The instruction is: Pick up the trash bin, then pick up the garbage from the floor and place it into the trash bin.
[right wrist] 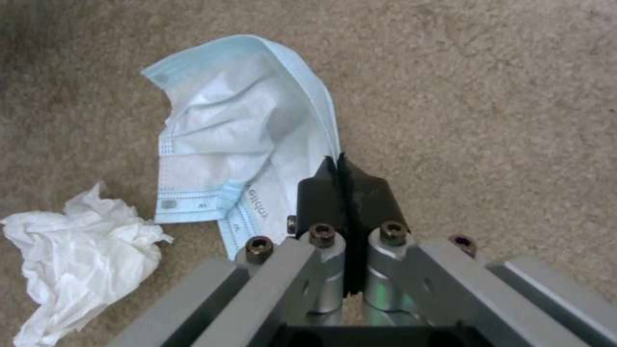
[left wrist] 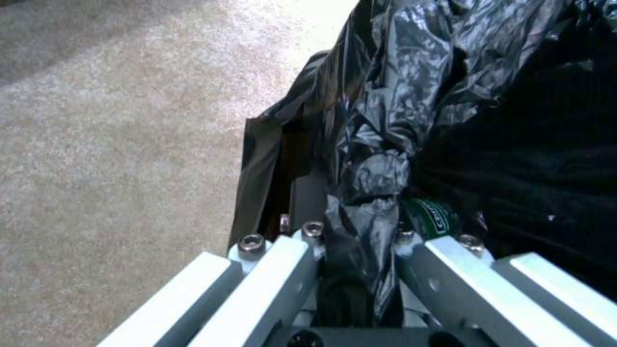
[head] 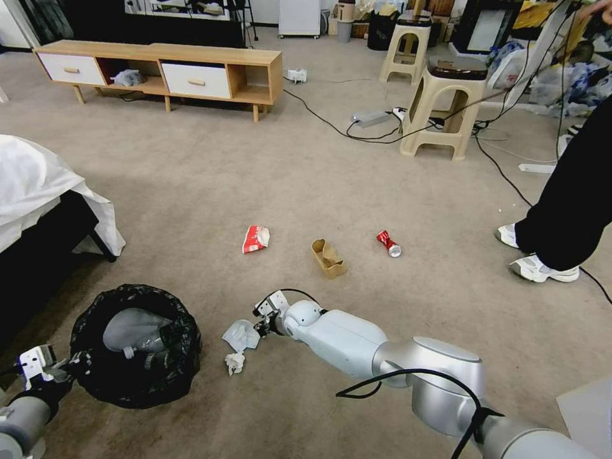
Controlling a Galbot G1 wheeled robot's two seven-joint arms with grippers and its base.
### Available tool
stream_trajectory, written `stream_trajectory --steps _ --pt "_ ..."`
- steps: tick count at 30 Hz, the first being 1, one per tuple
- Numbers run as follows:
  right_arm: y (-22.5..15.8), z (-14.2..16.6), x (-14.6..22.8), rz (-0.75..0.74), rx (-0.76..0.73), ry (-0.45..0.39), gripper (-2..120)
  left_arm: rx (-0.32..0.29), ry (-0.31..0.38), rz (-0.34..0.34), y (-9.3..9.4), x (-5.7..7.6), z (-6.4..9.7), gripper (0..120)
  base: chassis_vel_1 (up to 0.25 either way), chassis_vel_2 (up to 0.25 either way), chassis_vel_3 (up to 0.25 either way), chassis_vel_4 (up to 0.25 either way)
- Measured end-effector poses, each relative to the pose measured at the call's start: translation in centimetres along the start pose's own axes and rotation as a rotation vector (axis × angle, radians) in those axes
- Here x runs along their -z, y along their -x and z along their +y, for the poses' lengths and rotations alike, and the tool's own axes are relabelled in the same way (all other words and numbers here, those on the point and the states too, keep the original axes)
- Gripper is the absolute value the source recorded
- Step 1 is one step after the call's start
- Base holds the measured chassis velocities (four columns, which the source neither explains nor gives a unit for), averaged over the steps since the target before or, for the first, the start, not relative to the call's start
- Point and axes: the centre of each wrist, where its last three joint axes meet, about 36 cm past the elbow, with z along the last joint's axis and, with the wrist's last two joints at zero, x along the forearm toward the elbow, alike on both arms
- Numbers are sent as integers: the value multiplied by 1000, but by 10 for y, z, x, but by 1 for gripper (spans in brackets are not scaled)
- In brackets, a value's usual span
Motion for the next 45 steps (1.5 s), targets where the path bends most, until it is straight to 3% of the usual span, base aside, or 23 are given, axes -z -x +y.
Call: stream_trajectory --steps 15,24,45 --pt "1 -2 -3 -5 -4 9 0 0 6 -3 -1 0 2 1 0 0 0 0" --pt "0 7 1 -26 -9 6 0 -21 12 -3 3 0 -6 1 0 0 0 0" --pt "-18 35 49 -104 0 -14 0 -42 39 -3 -2 4 -18 1 0 0 0 0"
